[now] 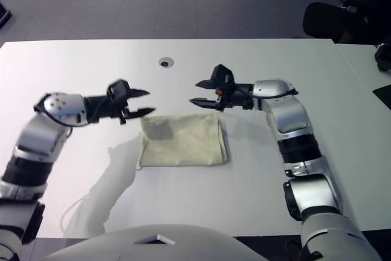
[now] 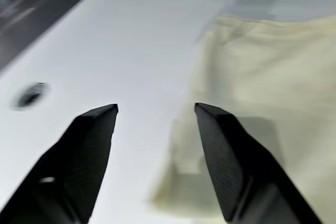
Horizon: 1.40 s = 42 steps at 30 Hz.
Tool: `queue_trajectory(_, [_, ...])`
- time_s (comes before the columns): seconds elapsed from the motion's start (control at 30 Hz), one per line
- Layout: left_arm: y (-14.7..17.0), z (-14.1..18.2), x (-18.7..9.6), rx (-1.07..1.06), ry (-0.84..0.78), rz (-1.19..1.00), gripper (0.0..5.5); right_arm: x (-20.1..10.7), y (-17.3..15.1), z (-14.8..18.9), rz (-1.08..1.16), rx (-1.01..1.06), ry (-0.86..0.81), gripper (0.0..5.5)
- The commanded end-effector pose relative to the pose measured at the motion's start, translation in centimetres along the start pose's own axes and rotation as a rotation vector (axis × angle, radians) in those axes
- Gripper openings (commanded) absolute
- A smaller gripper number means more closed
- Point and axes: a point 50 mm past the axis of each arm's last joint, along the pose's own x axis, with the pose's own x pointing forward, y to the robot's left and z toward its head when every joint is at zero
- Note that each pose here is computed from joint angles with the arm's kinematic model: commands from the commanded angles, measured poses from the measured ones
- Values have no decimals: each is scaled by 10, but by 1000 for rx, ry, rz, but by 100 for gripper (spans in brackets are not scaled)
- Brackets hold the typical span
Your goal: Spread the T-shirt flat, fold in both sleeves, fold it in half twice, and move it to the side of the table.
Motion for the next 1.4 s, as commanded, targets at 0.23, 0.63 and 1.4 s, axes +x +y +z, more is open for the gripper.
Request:
queue_trajectory(0.23, [-3, -33, 17, -93, 54, -138, 446, 9, 26, -39, 197, 148, 17, 455])
queue_trajectory(0.63, [-5, -53, 30, -39, 87, -236, 539, 3, 26, -81, 213, 133, 128, 540])
queue_trajectory(1.4, [92, 73, -51, -139, -467, 297, 539, -86, 66, -211, -115, 308, 534, 540])
